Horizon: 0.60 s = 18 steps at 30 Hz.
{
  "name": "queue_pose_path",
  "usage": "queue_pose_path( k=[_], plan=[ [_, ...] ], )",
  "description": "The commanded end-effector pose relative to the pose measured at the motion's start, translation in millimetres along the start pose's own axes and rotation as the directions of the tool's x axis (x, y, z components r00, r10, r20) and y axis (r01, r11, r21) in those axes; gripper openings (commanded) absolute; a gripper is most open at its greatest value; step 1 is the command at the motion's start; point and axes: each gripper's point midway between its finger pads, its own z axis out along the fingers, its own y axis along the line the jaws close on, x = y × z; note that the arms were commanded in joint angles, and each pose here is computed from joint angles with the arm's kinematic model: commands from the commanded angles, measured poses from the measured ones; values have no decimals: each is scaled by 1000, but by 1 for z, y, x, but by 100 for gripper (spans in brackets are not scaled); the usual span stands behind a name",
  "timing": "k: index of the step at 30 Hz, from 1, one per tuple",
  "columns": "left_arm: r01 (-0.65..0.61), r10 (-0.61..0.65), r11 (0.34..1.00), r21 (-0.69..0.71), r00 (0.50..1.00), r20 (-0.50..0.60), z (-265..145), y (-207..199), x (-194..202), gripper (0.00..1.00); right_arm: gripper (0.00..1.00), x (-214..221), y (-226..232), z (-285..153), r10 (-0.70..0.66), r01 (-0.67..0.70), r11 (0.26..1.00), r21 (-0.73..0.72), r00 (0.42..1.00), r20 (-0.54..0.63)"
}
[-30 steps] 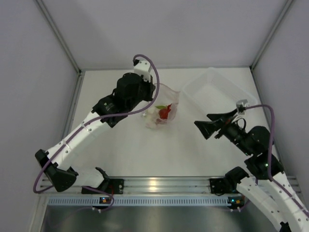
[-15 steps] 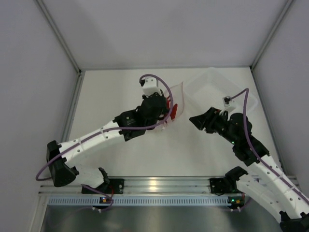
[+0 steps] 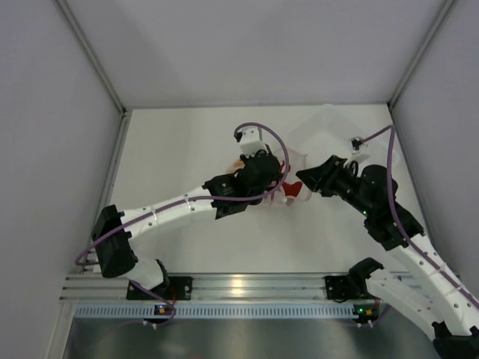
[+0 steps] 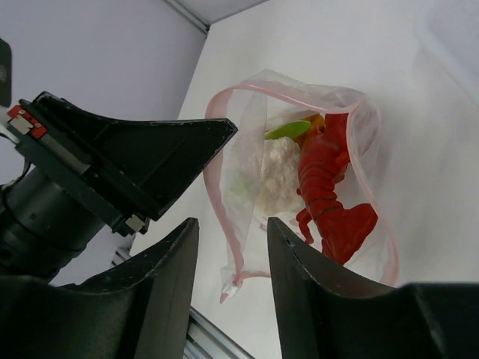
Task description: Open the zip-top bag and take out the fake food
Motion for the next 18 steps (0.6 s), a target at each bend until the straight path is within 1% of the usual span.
queue_pose_path(
  k=[1,5,8,13,16,18],
  plan=[
    [140,-144,988,59,986,80,-1,-28,-24,0,41,9,-15,12,30,-29,999,38,999,-21],
    [177,-183,982,62,978,102,-3,-31,-20,0,40,24,-32,16,89,-87,993,84,996,-21],
    [189,-194,980,57,975,109,-4,-30,-16,0,39,33,-46,16,101,-99,988,115,995,-13],
    [200,-206,978,65,973,104,-5,-33,-15,0,39,44,-64,25,105,-100,982,157,994,-19],
    [208,-215,976,70,971,107,-8,-33,-18,0,39,52,-74,33,97,-85,976,200,994,-53],
    [206,-213,976,69,971,110,-9,-32,-19,0,40,53,-78,34,98,-85,973,214,994,-51]
  ],
)
